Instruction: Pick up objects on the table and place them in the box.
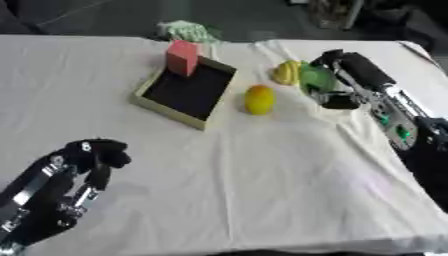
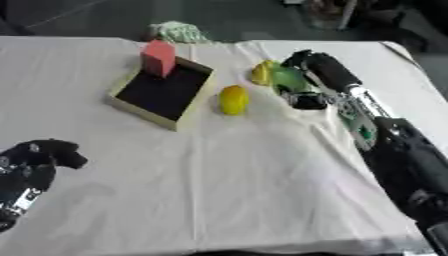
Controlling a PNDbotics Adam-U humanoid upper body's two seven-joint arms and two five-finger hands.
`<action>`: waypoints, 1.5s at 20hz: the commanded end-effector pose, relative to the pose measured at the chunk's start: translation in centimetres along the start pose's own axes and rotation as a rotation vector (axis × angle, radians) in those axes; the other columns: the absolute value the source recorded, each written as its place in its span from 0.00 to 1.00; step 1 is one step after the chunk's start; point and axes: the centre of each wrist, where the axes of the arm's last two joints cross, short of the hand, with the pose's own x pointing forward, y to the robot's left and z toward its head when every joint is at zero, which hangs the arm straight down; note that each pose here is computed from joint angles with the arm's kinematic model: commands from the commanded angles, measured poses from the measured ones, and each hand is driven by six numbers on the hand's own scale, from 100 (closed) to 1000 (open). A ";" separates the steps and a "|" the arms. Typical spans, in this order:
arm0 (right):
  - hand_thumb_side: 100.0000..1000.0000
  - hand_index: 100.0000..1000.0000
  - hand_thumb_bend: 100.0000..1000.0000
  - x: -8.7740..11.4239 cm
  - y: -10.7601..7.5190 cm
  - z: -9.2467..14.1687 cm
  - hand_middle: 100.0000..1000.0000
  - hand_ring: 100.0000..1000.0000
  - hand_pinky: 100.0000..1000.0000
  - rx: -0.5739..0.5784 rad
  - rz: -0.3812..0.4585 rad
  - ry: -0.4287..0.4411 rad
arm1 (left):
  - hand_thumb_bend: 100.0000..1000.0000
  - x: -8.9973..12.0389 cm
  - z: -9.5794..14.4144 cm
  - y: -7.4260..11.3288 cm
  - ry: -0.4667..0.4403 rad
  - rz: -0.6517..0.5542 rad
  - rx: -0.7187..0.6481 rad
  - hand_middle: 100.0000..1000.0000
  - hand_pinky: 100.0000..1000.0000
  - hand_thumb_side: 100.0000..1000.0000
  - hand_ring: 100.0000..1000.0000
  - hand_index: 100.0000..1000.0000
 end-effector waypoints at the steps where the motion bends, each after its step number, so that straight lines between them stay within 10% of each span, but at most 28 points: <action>1: 0.13 0.35 0.00 2.0 -2.6 -2.2 0.12 0.25 0.04 -0.039 -0.001 -0.108 | 0.00 0.8 -0.3 0.2 -0.029 -0.014 -0.005 0.60 0.73 0.57 0.70 0.79; 11: 0.12 0.45 0.00 7.9 -4.5 -8.5 0.20 0.34 0.18 0.013 -0.110 -0.378 | 0.00 1.1 -0.9 0.0 -0.067 -0.005 -0.024 0.60 0.73 0.56 0.70 0.79; 30: 0.02 0.78 0.00 7.4 -3.2 -12.0 0.50 0.52 0.46 -0.016 -0.098 -0.210 | 0.00 1.8 -2.4 -0.3 -0.142 0.009 -0.077 0.60 0.73 0.55 0.70 0.79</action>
